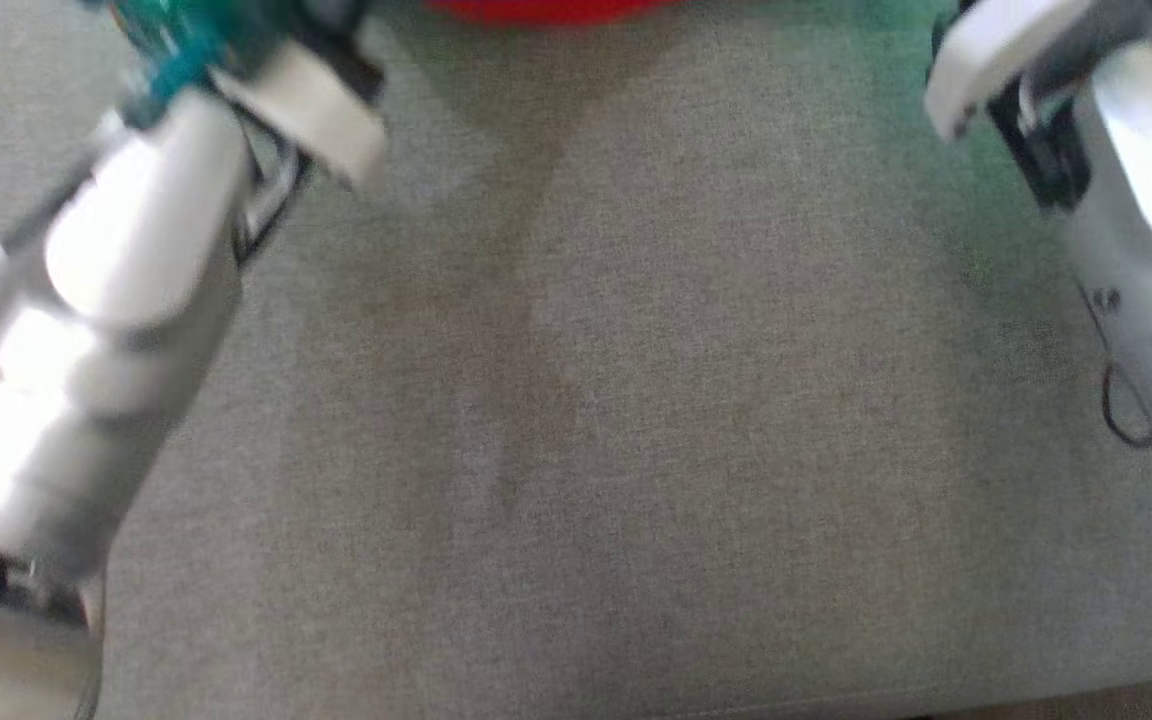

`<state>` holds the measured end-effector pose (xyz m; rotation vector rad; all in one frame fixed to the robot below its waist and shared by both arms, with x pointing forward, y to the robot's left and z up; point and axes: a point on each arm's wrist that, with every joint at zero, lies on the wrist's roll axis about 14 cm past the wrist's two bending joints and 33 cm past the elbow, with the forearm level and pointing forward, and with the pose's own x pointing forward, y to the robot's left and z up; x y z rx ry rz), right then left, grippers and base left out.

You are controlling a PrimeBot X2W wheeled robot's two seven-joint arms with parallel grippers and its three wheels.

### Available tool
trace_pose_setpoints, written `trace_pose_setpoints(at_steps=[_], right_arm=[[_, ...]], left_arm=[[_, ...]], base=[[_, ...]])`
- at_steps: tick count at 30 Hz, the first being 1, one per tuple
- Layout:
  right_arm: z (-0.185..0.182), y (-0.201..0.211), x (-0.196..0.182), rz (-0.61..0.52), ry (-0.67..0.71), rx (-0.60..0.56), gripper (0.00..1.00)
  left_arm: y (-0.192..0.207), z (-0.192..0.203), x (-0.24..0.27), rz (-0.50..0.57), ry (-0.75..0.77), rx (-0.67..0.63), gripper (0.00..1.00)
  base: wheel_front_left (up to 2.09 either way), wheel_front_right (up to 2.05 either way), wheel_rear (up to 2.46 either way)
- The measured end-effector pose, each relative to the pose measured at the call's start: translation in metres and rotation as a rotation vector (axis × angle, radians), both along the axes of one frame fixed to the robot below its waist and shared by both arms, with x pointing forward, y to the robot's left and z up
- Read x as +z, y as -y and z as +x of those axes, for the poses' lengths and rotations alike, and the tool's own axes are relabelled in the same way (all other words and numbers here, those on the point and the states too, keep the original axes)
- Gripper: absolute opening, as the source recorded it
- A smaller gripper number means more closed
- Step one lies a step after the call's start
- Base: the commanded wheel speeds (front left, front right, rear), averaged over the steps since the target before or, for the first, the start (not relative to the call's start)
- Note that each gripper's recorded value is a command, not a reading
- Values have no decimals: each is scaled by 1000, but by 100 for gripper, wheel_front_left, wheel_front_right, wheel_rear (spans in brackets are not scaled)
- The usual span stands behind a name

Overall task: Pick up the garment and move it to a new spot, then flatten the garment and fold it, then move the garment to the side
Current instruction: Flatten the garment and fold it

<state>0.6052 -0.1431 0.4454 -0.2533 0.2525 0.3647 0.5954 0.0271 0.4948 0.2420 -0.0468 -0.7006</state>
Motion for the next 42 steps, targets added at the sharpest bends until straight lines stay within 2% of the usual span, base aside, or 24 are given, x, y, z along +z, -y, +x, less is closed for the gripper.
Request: trace_pose_setpoints(at_steps=[5,8,17,22,27,37,42], right_arm=[[-36,14,-19,-69,-105,30,0],[-51,22,-15,-72,-141,38,0],[-88,35,15,-67,-165,72,0],[-133,39,9,-87,-232,104,0],[-168,45,19,-91,-248,115,0],[-245,57,24,-55,-310,124,0],[-251,65,35,-35,-288,100,0]], left_arm=[[-15,-46,-29,79,-76,-40,0],[-20,-67,-33,100,-95,-54,0],[-13,-112,-15,82,-78,-94,0],[-14,-148,-17,73,-98,-101,0],[-13,-186,-18,60,-113,-110,0],[-2,-273,-9,40,-168,-165,0],[4,-292,7,-1,-164,-164,0]], base=[[0,0,0],[0,0,0],[0,0,0],[0,0,0],[0,0,0],[0,0,0],[0,0,0]])
